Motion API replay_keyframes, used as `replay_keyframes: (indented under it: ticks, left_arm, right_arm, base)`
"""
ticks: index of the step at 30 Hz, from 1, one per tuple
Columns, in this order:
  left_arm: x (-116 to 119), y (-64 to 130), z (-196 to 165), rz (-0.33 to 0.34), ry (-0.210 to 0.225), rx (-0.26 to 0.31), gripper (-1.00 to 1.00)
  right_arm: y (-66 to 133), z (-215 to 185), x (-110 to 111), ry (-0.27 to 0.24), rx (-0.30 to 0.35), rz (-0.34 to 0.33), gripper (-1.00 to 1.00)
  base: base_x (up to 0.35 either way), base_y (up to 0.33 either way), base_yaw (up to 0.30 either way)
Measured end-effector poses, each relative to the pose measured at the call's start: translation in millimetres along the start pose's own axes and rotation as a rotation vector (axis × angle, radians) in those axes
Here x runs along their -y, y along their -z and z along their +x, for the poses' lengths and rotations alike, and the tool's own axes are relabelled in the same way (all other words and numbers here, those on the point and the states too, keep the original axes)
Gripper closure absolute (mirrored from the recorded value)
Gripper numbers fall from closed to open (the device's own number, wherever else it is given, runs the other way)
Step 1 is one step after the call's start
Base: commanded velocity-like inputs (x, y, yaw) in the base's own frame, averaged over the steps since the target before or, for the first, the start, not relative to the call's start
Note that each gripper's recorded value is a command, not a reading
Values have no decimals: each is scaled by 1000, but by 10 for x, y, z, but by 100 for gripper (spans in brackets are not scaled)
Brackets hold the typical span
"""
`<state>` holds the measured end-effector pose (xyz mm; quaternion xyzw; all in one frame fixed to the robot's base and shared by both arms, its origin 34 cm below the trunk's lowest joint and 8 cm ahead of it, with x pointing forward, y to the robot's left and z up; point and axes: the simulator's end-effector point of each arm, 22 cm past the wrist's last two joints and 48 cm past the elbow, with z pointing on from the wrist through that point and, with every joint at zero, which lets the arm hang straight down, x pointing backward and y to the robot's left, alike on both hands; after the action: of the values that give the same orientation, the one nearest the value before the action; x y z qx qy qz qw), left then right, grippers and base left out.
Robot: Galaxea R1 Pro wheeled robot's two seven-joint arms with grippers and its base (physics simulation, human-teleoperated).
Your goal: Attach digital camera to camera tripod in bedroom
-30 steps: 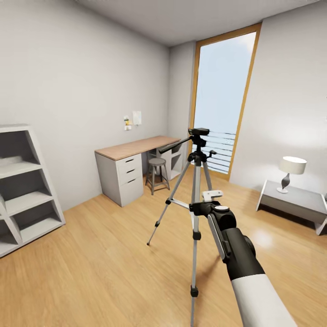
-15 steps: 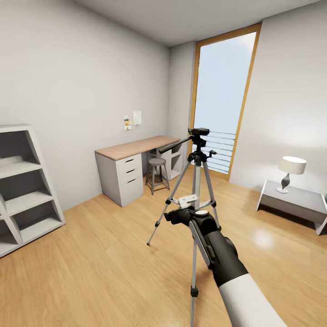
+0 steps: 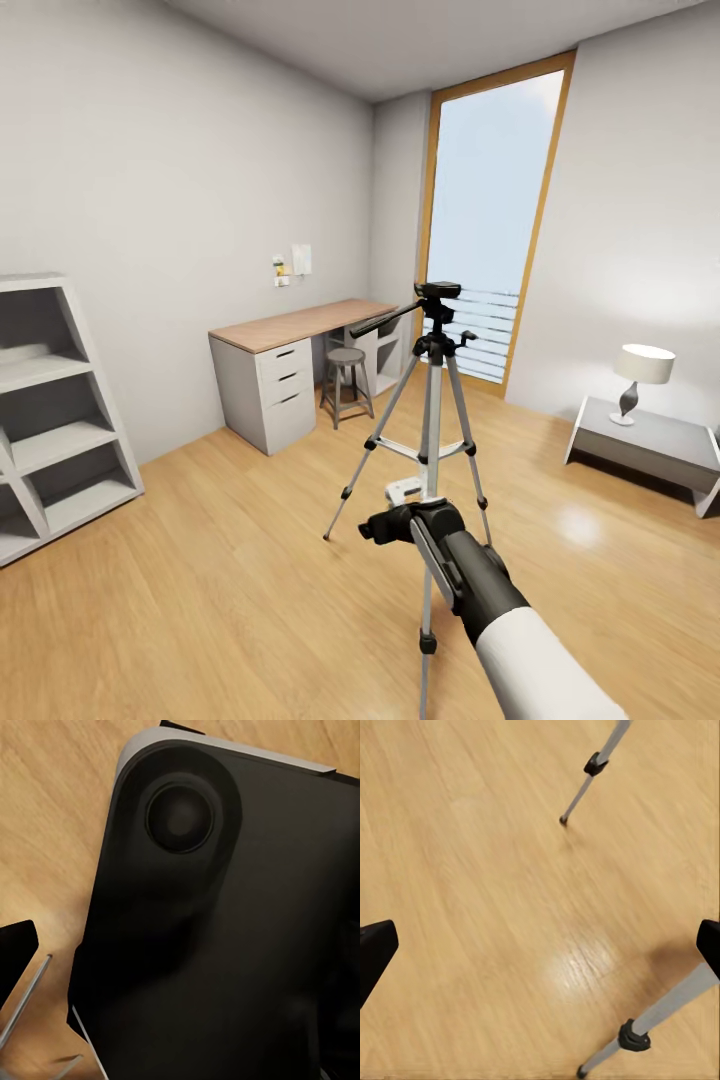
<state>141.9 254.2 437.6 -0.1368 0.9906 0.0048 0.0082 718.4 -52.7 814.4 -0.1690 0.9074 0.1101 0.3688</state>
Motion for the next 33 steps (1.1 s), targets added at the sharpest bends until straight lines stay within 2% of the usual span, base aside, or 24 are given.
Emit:
replay_keyframes:
  ticks: [6,7,10,17,20,21,23,33]
  left_arm:
    - [0,0,-2,0,0,0,-100]
    - [0,0,-2,0,1,0,-100]
    - [0,0,-3,0,1,1,-100]
    - [0,0,-1,0,1,0,-100]
    - [0,0,-2,0,1,0,-100]
    - [0,0,-4,0,1,1,-100]
    - [1,0,-6,0,1,2,-100]
    - [-3,0,-22,0,2,5,-100]
  right_arm:
    - [-194,557,168,-7,-70,18,-100]
    - [-299,1019,170,-15,-138,16,-100]
    - [-362,1291,146,-22,-165,8,-100]
    - [-487,1636,75,-16,-176,-4,-100]
    - [-494,1656,63,-14,-177,-5,-100]
    - [-493,1646,81,3,-178,8,-100]
    - [-491,1637,86,7,-175,10,-100]
    - [-485,1690,127,-3,-181,12,-100]
  base:
    - [0,0,0]
    - [0,0,0]
    - [0,0,0]
    - [0,0,0]
    - [0,0,47]
    - [0,0,193]
    - [0,0,227]
    - [0,0,283]
